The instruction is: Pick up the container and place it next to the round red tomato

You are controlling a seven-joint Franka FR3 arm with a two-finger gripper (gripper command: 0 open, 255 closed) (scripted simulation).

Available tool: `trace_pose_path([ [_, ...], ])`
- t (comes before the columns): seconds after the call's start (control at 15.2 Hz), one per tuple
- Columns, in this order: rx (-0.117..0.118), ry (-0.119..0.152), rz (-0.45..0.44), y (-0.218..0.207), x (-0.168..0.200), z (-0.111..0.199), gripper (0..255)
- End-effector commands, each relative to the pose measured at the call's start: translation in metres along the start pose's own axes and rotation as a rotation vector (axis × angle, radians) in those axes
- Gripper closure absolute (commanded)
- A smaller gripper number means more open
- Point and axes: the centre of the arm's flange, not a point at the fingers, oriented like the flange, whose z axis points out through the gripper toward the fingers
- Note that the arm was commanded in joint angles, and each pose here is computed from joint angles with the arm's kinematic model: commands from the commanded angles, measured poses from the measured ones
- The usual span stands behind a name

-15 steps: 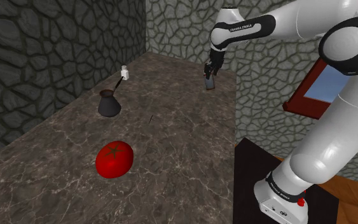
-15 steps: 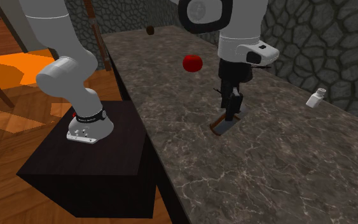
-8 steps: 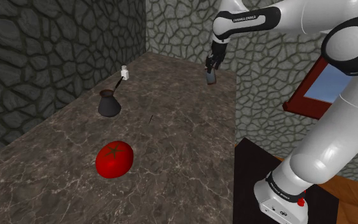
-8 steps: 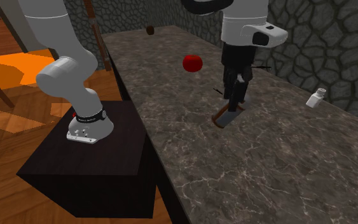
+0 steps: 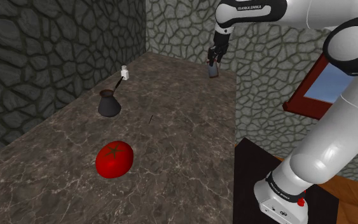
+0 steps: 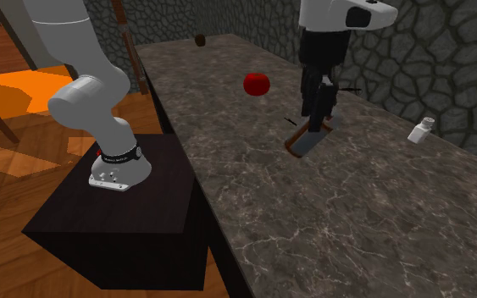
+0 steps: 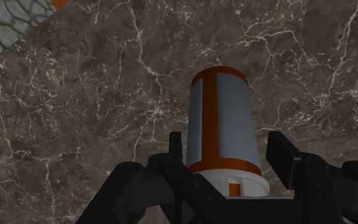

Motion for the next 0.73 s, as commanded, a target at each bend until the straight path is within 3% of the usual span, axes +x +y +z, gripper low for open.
trace_pose_path([
  [0.0, 0.000, 0.000, 0.000, 0.000, 0.000, -0.005, 255],
  [0.66, 0.000, 0.000, 0.000, -0.123, -0.043, -0.021, 255],
])
